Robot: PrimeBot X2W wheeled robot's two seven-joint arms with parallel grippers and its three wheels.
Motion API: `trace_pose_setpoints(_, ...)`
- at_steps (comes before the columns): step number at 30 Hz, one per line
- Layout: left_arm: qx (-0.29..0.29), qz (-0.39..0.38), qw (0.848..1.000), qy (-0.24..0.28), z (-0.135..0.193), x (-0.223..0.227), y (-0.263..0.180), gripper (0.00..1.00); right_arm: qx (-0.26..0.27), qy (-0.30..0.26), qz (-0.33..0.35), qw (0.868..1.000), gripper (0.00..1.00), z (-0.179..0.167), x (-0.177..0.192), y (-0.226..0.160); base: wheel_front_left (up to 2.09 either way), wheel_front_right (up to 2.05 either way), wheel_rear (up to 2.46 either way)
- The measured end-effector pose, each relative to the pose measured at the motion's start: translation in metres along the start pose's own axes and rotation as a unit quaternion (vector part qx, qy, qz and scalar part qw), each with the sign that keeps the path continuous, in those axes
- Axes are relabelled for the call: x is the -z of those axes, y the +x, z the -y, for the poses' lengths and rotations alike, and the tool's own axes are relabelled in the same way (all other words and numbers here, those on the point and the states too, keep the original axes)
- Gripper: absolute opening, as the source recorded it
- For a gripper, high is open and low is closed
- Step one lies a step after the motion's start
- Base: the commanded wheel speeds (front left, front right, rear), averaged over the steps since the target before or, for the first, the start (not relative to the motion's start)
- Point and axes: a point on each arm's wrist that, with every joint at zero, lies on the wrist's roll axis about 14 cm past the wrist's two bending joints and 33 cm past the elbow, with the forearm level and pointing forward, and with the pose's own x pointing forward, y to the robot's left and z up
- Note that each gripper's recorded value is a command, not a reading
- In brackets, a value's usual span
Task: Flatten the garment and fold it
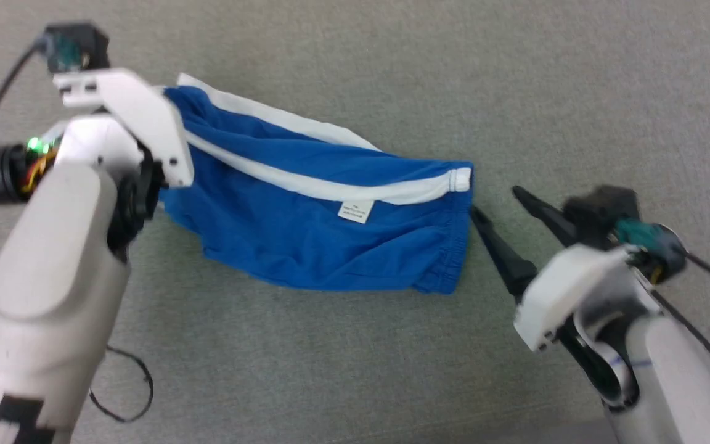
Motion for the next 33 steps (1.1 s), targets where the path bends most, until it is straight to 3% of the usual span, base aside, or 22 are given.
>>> trace_pose_setpoints(5, -0.022, 0.088, 0.996, 0.009, -0.021, -0.004, -0.033, 1.00, 0.016, -0.027, 0.079, 0.996, 1.00, -0.004, -0.025, -0.025, 0.00, 0.00, 0.00)
trace_pose_setpoints(11, -0.019, 0.118, 0.993, 0.024, -0.036, -0.003, -0.073, 1.00, 0.024, -0.046, 0.135, 0.989, 1.00, -0.013, -0.048, -0.052, 0.00, 0.00, 0.00)
trace_pose_setpoints(21, 0.049, -0.024, 0.997, 0.058, -0.012, 0.029, -0.075, 1.00, 0.042, -0.034, 0.148, 0.987, 1.00, -0.020, -0.049, -0.080, 0.00, 0.00, 0.00)
trace_pose_setpoints(33, 0.050, -0.189, 0.977, 0.088, 0.002, 0.086, -0.033, 1.00, 0.070, -0.021, 0.126, 0.989, 1.00, -0.008, -0.033, -0.085, 0.00, 0.00, 0.00)
